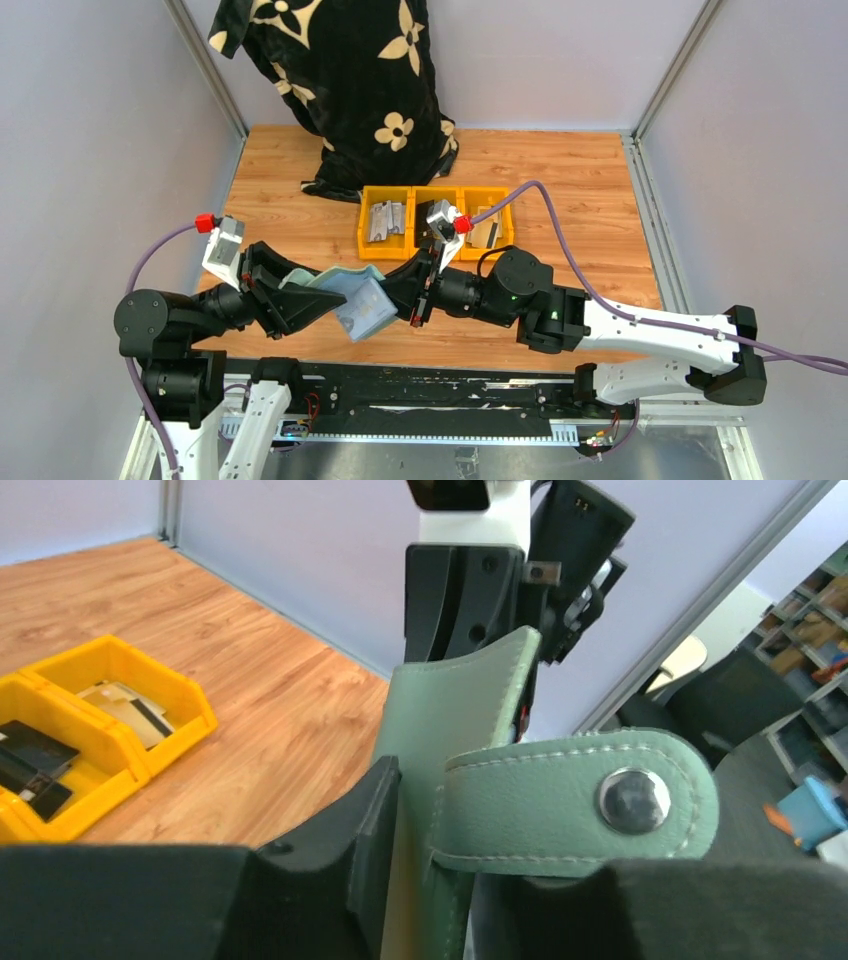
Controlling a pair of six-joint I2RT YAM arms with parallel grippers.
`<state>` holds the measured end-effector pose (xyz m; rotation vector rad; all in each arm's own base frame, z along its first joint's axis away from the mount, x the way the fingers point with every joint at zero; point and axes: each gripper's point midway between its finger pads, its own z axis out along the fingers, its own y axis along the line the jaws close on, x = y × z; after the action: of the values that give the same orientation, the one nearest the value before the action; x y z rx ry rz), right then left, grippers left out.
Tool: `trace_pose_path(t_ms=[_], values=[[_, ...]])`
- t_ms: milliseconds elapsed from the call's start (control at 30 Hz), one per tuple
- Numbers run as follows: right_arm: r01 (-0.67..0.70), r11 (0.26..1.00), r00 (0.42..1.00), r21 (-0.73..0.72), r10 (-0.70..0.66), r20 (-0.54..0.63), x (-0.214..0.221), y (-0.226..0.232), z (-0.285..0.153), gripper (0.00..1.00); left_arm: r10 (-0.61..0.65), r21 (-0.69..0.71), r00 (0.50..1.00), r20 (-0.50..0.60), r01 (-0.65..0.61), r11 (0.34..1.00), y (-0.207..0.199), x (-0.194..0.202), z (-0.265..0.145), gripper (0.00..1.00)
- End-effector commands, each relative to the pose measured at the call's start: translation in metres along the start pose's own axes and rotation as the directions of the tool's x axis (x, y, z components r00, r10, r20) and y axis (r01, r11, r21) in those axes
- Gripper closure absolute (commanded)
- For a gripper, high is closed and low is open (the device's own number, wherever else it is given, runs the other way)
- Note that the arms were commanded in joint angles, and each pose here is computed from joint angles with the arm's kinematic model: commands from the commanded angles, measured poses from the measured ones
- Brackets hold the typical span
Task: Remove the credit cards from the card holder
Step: Remove the credit card from the card holder.
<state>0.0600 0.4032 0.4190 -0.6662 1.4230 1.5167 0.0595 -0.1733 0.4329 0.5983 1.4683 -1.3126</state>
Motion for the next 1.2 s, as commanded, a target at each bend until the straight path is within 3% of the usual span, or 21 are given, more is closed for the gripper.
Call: trace_pose_path(t_ms=[0, 167, 300, 467, 600, 767, 967, 1067, 1167], values=[[-0.039, 0.999, 0.991, -0.029, 0.043, 0.128, -0.034, 0.016, 0.002, 1.00, -0.078, 0.019, 0.996, -0.051, 0.079, 0.997, 0.001, 0.019, -0.003, 0.60], [-0.071, 0.996, 0.994, 0.062, 0.065, 0.091, -0.032, 0.003, 0.005, 1.00, -0.037, -0.012, 0.998, -0.042, 0.036, 0.999, 0.007, 0.024, -0.004, 0.47], [-0.081, 0.976, 0.997, 0.204, 0.076, 0.034, -0.024, -0.017, 0.014, 1.00, 0.165, -0.073, 0.986, -0.008, -0.165, 0.984, 0.013, 0.019, -0.009, 0.35], [-0.061, 0.945, 0.996, 0.322, 0.079, -0.041, -0.006, -0.032, 0.030, 1.00, 0.423, -0.195, 0.906, -0.008, -0.416, 0.888, 0.031, 0.017, -0.019, 0.24], [-0.031, 0.930, 0.998, 0.367, 0.050, -0.042, -0.007, -0.032, 0.035, 1.00, 0.542, -0.246, 0.839, -0.041, -0.534, 0.809, 0.039, 0.019, -0.027, 0.18], [-0.004, 0.920, 0.999, 0.393, 0.016, -0.027, -0.015, -0.028, 0.042, 1.00, 0.606, -0.275, 0.791, -0.092, -0.605, 0.748, 0.054, 0.022, -0.031, 0.13], [0.046, 0.889, 0.999, 0.456, -0.034, -0.034, -0.019, -0.027, 0.051, 1.00, 0.588, -0.247, 0.803, -0.100, -0.593, 0.767, 0.058, 0.031, -0.029, 0.03], [0.076, 0.882, 0.997, 0.465, -0.059, -0.051, -0.015, -0.025, 0.054, 1.00, 0.602, -0.248, 0.792, -0.107, -0.607, 0.755, 0.057, 0.030, -0.030, 0.04], [0.090, 0.878, 0.996, 0.469, -0.074, -0.054, -0.014, -0.024, 0.053, 1.00, 0.627, -0.261, 0.770, -0.117, -0.633, 0.729, 0.057, 0.026, -0.032, 0.11]])
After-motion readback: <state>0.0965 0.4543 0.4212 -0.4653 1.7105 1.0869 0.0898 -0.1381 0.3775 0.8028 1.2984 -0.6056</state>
